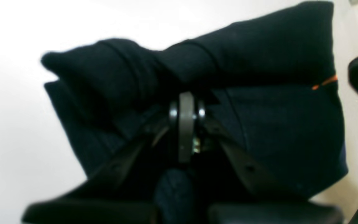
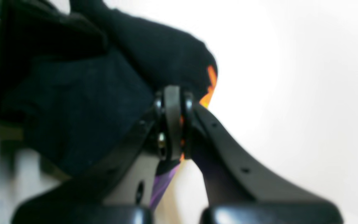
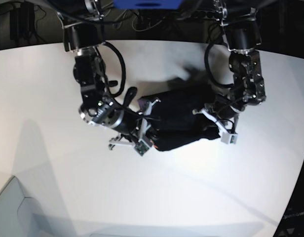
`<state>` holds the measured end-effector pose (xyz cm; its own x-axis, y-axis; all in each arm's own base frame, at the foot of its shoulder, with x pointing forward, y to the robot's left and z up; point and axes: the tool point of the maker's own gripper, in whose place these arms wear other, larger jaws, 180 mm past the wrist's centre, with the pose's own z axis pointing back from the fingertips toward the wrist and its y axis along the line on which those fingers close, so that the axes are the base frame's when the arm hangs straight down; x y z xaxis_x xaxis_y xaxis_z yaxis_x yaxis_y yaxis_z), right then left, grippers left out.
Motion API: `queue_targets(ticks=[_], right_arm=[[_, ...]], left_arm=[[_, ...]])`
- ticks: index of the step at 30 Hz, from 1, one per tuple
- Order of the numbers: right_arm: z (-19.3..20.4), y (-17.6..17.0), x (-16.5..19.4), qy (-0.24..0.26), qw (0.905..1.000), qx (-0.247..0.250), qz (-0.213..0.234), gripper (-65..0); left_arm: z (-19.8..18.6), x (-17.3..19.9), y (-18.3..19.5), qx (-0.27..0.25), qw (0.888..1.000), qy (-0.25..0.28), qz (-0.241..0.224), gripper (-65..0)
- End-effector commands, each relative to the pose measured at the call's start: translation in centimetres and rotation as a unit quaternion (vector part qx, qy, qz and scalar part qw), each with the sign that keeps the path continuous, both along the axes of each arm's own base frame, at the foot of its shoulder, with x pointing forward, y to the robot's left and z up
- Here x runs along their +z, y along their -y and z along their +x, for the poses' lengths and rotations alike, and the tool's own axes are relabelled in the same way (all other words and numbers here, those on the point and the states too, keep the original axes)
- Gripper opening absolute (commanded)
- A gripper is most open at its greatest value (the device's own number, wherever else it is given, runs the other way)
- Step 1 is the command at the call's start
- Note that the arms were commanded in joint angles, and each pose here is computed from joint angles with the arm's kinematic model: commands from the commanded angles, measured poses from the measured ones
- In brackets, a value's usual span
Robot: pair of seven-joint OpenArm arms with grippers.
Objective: Layout the t-shirt on the table in an organized manner, then fold the t-shirt properly
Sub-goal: 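Grasp the shirt bundle with both grippers and fold it over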
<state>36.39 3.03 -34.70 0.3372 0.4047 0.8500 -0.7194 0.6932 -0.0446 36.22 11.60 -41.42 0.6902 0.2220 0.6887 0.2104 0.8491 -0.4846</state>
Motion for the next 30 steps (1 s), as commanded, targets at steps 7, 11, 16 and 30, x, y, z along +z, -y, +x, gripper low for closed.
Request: queue_targets(ticks=[7, 11, 16, 30], right_arm=[[2.0, -2.6, 2.6, 0.022, 0.9989, 0.01, 0.041, -65.0], [3.5, -3.7, 2.1, 0.005, 0.9989, 0.016, 0.044, -65.0], [4.3, -3.8, -0.4, -0.034, 0.9986, 0.018, 0.037, -65.0], [4.1, -2.4, -4.1, -0.054, 0.9956, -0.001, 0.077, -65.0]], left_arm=[[0.2, 0.1, -0.3, -0.003, 1.0, -0.001, 0.012, -64.9], [0.1, 0.0, -0.2, -0.005, 1.0, -0.003, 0.012, -64.9], [0.0, -0.1, -0.4, -0.003, 1.0, -0.004, 0.013, -64.9], [-0.7, -0.7, -1.6, 0.0, 1.0, -0.012, 0.025, -64.9]])
